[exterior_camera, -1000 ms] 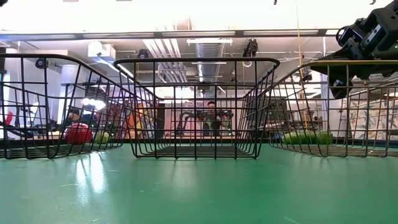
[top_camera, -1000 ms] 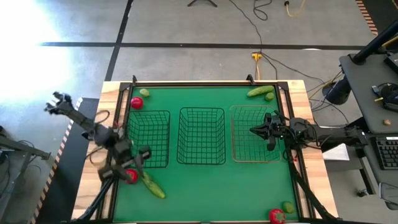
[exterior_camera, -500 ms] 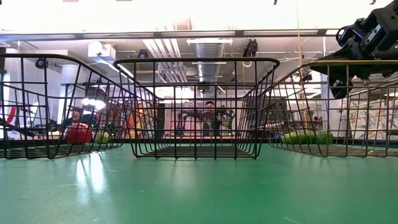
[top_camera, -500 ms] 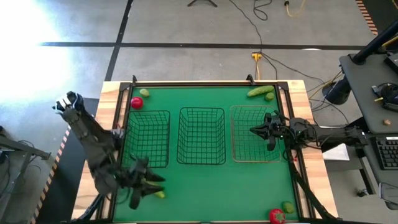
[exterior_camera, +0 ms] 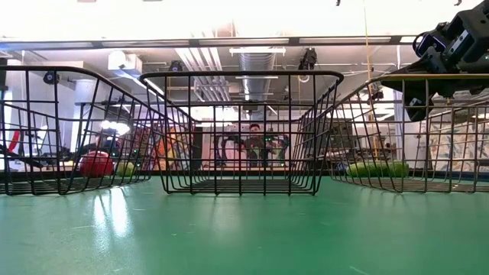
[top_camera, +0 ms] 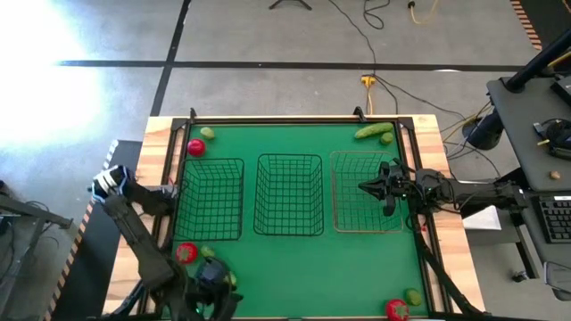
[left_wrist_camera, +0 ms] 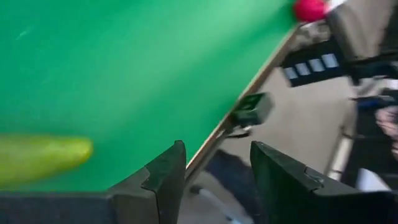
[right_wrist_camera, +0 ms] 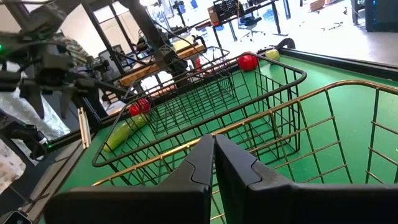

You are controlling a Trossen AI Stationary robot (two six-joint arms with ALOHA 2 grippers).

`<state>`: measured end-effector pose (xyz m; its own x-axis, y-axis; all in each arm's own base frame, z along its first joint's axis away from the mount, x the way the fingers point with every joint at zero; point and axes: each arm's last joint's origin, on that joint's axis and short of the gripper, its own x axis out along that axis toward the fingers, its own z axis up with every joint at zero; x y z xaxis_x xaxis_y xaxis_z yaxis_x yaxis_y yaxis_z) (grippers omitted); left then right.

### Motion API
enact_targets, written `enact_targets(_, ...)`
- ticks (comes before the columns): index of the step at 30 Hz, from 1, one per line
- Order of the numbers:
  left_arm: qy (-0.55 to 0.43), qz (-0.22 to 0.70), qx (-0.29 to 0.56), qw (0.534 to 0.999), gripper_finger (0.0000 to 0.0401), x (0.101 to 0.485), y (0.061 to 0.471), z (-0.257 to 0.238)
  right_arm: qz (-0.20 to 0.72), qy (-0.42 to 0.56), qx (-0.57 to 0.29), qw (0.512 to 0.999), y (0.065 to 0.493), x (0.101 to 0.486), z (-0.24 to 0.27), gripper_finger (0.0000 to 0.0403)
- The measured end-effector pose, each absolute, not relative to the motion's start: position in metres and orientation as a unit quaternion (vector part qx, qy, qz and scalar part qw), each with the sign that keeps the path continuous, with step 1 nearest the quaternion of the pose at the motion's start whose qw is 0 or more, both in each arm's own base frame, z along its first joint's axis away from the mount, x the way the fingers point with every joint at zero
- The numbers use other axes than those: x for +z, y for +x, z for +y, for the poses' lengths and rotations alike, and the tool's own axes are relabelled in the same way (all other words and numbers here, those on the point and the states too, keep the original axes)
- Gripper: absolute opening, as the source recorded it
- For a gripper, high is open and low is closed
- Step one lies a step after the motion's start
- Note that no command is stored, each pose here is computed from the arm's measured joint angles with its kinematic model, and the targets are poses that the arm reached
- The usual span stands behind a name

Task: Sort produce into baskets
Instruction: Put the bottom cucumber into the left black wire basket

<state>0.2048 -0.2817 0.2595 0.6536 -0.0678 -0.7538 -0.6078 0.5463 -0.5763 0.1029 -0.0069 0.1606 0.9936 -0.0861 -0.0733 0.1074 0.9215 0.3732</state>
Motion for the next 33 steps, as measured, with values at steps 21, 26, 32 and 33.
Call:
enact_targets(21, -0.445, 0.452, 0.497, 0.592, 0.0312, 0.220, 0.216, -0.266, 0.028, 0.192, -0.049, 0.980, 0.103, 0.161, -0.007, 0.0009)
enact_targets(26, -0.418, 0.469, 0.541, 0.559, 0.0336, 0.214, 0.211, -0.263, 0.028, 0.192, -0.049, 0.980, 0.103, 0.161, -0.007, 0.0009)
enact_targets(32, -0.398, 0.450, 0.581, 0.549, 0.0341, 0.194, 0.218, -0.263, 0.028, 0.192, -0.049, 0.980, 0.103, 0.161, -0.007, 0.0009)
enact_targets(33, -0.394, 0.448, 0.586, 0.548, 0.0341, 0.190, 0.220, -0.263, 0.028, 0.192, -0.049, 0.980, 0.103, 0.161, -0.007, 0.0009)
